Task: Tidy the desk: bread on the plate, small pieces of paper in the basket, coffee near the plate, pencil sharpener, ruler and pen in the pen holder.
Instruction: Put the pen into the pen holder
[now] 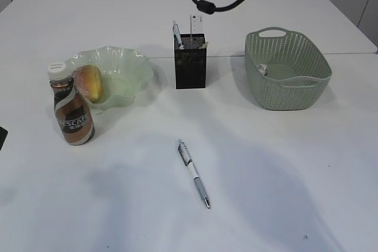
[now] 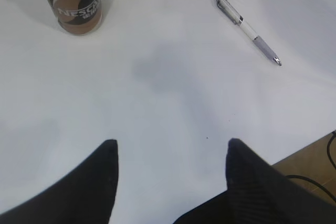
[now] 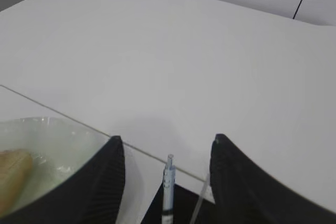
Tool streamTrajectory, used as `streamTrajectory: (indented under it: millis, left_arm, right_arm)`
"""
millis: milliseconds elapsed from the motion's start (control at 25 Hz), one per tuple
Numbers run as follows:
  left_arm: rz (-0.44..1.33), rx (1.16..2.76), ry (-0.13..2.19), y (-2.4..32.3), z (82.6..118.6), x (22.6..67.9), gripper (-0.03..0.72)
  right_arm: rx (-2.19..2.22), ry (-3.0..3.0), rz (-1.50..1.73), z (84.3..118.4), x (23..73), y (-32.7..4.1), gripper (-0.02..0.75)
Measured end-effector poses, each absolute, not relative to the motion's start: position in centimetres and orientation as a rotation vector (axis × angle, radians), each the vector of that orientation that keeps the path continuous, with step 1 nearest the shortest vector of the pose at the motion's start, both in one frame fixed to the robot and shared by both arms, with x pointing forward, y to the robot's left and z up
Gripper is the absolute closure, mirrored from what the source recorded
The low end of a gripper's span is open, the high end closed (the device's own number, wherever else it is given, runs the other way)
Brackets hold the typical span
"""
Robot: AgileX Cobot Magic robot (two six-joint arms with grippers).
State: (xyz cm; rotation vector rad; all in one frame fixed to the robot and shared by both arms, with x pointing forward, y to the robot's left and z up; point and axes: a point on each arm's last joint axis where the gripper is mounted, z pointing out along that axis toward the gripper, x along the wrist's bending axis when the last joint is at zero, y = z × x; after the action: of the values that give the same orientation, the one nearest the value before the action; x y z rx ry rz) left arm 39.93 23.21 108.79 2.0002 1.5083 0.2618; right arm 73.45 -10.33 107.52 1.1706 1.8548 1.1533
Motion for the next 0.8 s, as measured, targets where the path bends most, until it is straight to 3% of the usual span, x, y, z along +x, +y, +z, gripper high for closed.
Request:
streamTrajectory:
  millis: [280,800]
  left_arm:
    - [0.262,2.0,1.508,23.2,108.8,39.9,0.232]
    - [0.262,2.0,1.508,23.2,108.8,39.9,0.232]
  right_arm:
    - [1.307,2.017,1.032,111.1,69.9,-11.5,0.318]
    - [1.528,2.399,0.768,110.4,65.4,-10.9,0.318]
